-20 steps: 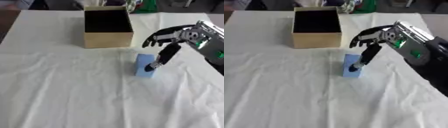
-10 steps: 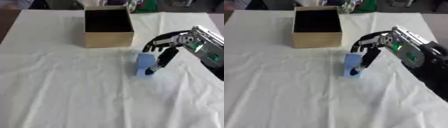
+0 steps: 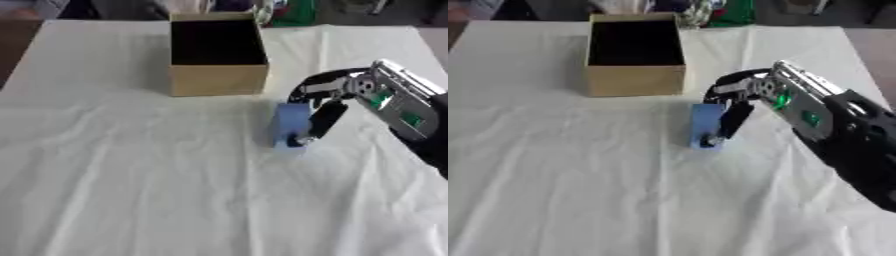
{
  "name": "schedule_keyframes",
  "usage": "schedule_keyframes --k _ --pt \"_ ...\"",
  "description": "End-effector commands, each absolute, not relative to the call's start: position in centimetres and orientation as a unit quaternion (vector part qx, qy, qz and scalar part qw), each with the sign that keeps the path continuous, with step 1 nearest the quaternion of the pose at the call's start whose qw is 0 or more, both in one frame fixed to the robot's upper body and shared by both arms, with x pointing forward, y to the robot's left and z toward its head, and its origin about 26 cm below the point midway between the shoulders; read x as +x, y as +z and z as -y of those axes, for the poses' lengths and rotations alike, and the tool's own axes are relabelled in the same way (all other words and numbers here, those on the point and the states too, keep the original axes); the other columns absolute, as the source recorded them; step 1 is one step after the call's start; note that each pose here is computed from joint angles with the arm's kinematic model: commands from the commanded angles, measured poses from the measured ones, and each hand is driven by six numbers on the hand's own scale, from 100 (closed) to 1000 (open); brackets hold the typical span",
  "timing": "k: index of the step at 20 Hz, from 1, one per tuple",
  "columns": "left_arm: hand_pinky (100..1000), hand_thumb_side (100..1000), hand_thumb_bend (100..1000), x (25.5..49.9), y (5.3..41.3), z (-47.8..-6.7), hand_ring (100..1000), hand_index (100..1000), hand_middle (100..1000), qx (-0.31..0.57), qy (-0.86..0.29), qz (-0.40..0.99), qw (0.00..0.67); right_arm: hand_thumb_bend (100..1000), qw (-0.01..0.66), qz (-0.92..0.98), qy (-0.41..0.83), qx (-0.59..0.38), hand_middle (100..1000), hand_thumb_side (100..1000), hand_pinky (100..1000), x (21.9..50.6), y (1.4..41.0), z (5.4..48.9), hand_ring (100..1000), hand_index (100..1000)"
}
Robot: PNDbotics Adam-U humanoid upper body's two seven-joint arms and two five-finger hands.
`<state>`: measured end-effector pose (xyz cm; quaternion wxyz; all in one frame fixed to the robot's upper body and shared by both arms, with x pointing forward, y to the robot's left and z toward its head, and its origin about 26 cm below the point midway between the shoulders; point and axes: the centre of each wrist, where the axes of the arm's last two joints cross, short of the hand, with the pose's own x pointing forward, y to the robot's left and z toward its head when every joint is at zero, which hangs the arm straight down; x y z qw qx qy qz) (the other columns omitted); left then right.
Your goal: Pick up objects on the table and place them in the box.
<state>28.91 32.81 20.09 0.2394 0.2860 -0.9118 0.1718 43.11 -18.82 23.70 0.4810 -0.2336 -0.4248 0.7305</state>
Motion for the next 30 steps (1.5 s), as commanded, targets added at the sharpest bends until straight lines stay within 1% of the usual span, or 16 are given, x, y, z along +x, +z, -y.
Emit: schedule_keyframes --k 1,2,3,4,6,7,11,12,14,15,20,26,30 --pt "725 165 373 28.7 20.8 -32.8 560 795 510 0.283 0.170 0.916 0.227 434 0.482 0.440 0.716 -0.248 668 236 785 43.1 24.9 19.3 800 770" --pt "725 165 373 28.7 20.8 -32.8 560 795 510 0.283 0.170 0.916 0.227 434 0.483 0.441 0.715 -0.247 668 236 785 43.0 25.0 19.2 800 770" --pt "725 163 372 28.7 20.8 -32.8 560 794 510 0.283 0.170 0.916 0.227 410 0.482 0.445 0.714 -0.246 643 253 772 42.9 25.2 19.2 780 750" --pt "725 162 372 28.7 20.8 -32.8 561 793 510 0.283 0.170 0.916 0.227 350 0.480 0.453 0.710 -0.245 636 264 765 42.7 25.6 19.2 771 747" --pt "725 162 372 28.7 20.8 -32.9 561 793 510 0.284 0.169 0.916 0.227 346 0.480 0.466 0.703 -0.243 636 264 765 42.3 26.4 19.2 771 747" --pt "725 161 372 28.7 20.8 -32.9 561 793 510 0.284 0.169 0.916 0.227 308 0.476 0.474 0.699 -0.245 635 255 761 42.1 27.0 19.1 764 750" --pt "725 161 372 28.7 20.8 -32.9 561 793 510 0.285 0.168 0.916 0.227 308 0.474 0.495 0.687 -0.243 635 255 761 41.2 28.4 19.0 764 750" --pt "725 160 370 28.7 20.8 -32.8 561 793 510 0.285 0.168 0.916 0.228 213 0.469 0.502 0.685 -0.243 633 241 758 41.0 28.8 18.8 753 754" --pt "725 159 370 28.7 20.7 -32.8 561 793 510 0.285 0.167 0.916 0.229 200 0.445 0.540 0.667 -0.255 634 241 758 40.3 31.3 18.1 752 755" --pt "725 157 370 28.7 20.7 -32.8 561 793 510 0.285 0.167 0.916 0.230 168 0.437 0.557 0.657 -0.259 636 235 760 40.0 32.3 18.0 752 758" --pt "725 152 368 28.7 20.6 -32.8 561 793 510 0.284 0.165 0.916 0.232 160 0.407 0.608 0.622 -0.280 639 207 763 39.8 35.4 17.2 752 761" --pt "725 152 367 28.7 20.5 -32.6 561 793 510 0.279 0.162 0.916 0.237 150 0.390 0.635 0.600 -0.291 640 191 766 41.2 37.8 14.1 753 764" --pt "725 152 366 28.7 20.5 -32.5 561 793 510 0.275 0.161 0.917 0.239 134 0.390 0.652 0.579 -0.296 641 183 768 42.3 38.5 11.7 753 766"
